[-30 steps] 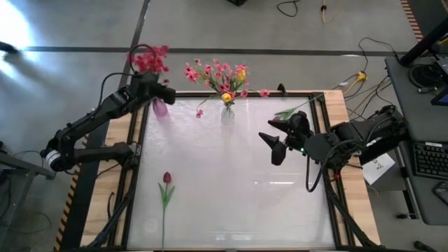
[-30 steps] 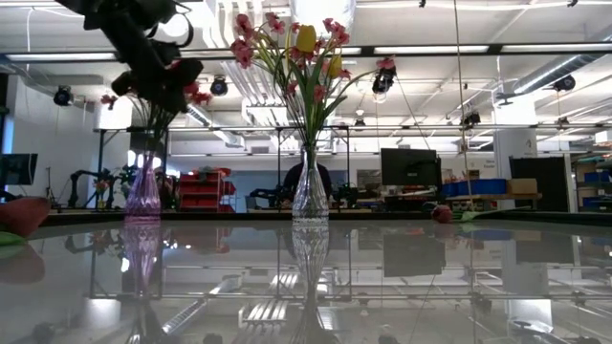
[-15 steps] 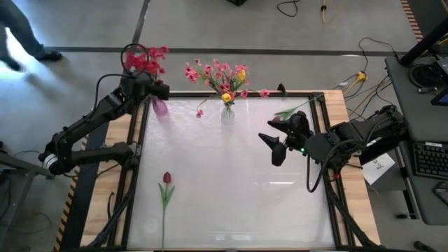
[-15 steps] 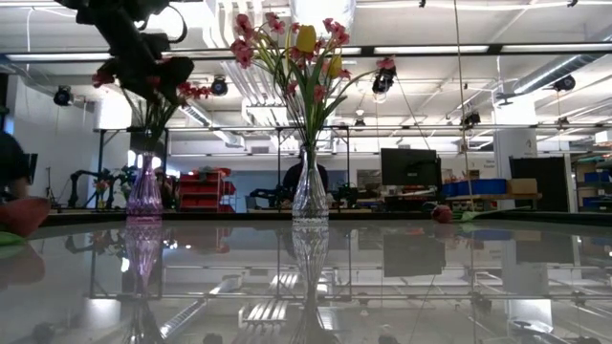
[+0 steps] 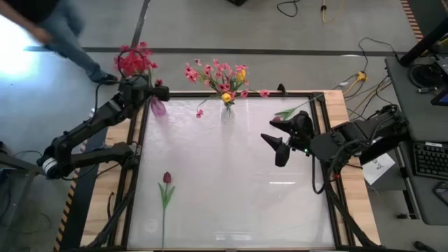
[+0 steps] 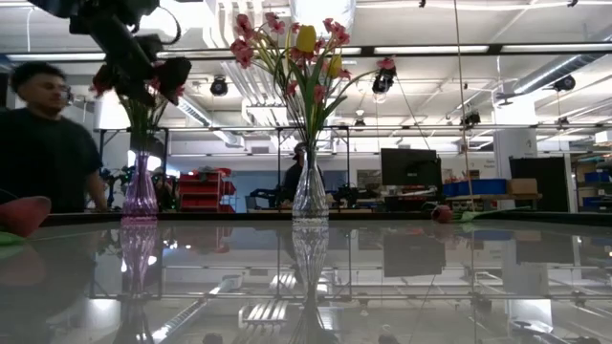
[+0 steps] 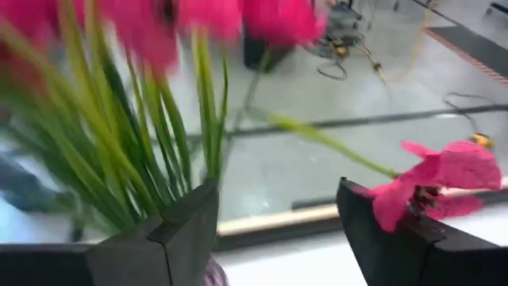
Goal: Sort flowers into vase by color
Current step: Put the red flowers into the purple vase
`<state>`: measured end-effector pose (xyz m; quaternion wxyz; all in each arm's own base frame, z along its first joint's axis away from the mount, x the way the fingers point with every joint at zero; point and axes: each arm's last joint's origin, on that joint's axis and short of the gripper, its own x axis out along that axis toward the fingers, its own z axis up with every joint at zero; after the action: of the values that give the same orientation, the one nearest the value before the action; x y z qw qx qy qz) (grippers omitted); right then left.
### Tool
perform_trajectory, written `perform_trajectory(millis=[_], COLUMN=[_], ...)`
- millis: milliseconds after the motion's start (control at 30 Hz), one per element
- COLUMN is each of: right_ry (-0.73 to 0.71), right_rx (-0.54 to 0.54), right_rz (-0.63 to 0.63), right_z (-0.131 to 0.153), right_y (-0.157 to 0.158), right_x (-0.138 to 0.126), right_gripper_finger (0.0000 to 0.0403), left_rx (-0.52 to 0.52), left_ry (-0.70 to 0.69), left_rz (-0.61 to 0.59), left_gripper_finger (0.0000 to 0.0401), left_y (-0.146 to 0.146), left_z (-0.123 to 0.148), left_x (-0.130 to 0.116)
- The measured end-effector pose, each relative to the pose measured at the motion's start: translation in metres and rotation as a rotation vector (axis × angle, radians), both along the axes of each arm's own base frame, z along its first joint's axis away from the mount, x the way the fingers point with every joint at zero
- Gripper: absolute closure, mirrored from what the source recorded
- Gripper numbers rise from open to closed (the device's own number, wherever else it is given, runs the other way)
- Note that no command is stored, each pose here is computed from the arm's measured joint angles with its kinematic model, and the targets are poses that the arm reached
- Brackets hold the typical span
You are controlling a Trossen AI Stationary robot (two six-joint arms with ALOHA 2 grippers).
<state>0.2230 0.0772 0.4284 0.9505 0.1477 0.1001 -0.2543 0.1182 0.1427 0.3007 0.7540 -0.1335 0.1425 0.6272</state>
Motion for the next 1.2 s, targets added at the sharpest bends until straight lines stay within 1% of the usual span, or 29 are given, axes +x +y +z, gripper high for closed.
perform_trajectory(millis=[67,167,233,300,367,400,467,533,600,667,700,767,833,900,1000,1200], right_ry=[0.000,0.000,-0.001,-0.010,-0.013,-0.011,-0.005,-0.002,0.000,0.004,0.006,0.008,0.009,0.009,0.009,0.004], right_rx=[0.000,0.000,0.002,0.035,0.066,0.069,0.066,0.067,0.065,0.056,0.053,0.049,0.047,0.054,0.056,0.067], right_rz=[0.000,0.000,0.000,0.020,0.054,0.062,0.071,0.078,0.086,0.092,0.094,0.100,0.101,0.110,0.113,0.110], right_z=[0.000,0.000,0.000,0.001,0.001,0.001,0.001,0.000,0.000,0.000,0.000,0.000,0.000,0.000,0.000,0.000], right_y=[0.000,0.000,0.000,0.000,0.001,0.001,0.001,0.002,0.003,0.004,0.004,0.005,0.005,0.005,0.005,0.005], right_x=[0.000,0.000,0.000,-0.001,-0.002,-0.002,-0.001,-0.001,-0.001,-0.002,-0.002,-0.002,-0.002,-0.002,-0.002,-0.002], right_gripper_finger=[0.0129,0.0129,0.0129,0.0129,0.0129,0.0129,0.0129,0.0129,0.0129,0.0129,0.0129,0.0129,0.0129,0.0129,0.0129,0.0129], left_rx=[-0.047,-0.101,-0.095,-0.078,-0.094,-0.084,-0.024,0.060,0.070,0.087,0.126,0.232,0.275,0.279,0.270,0.157], left_ry=[-0.018,0.001,-0.004,0.003,0.079,0.114,0.147,0.113,0.126,0.177,0.196,0.172,0.171,0.166,0.159,0.119], left_rz=[-0.007,0.007,0.012,0.004,0.003,0.012,0.011,0.001,-0.001,-0.032,-0.059,-0.083,-0.103,-0.143,-0.169,-0.157], left_gripper_finger=[0.0153,0.0139,0.0132,0.0128,0.0121,0.0117,0.0106,0.0097,0.0093,0.0094,0.0096,0.0103,0.0109,0.0114,0.0117,0.0118], left_y=[0.001,0.004,0.005,0.005,0.004,0.005,0.005,0.005,0.003,0.000,-0.002,-0.007,-0.010,-0.012,-0.013,-0.012], left_z=[-0.011,-0.023,-0.017,-0.001,0.009,0.011,0.018,0.027,0.028,0.028,0.032,0.042,0.045,0.044,0.037,-0.001], left_x=[0.002,0.005,0.005,0.005,0.004,0.003,0.003,0.003,0.001,0.000,0.000,-0.001,-0.002,-0.003,-0.003,-0.001])
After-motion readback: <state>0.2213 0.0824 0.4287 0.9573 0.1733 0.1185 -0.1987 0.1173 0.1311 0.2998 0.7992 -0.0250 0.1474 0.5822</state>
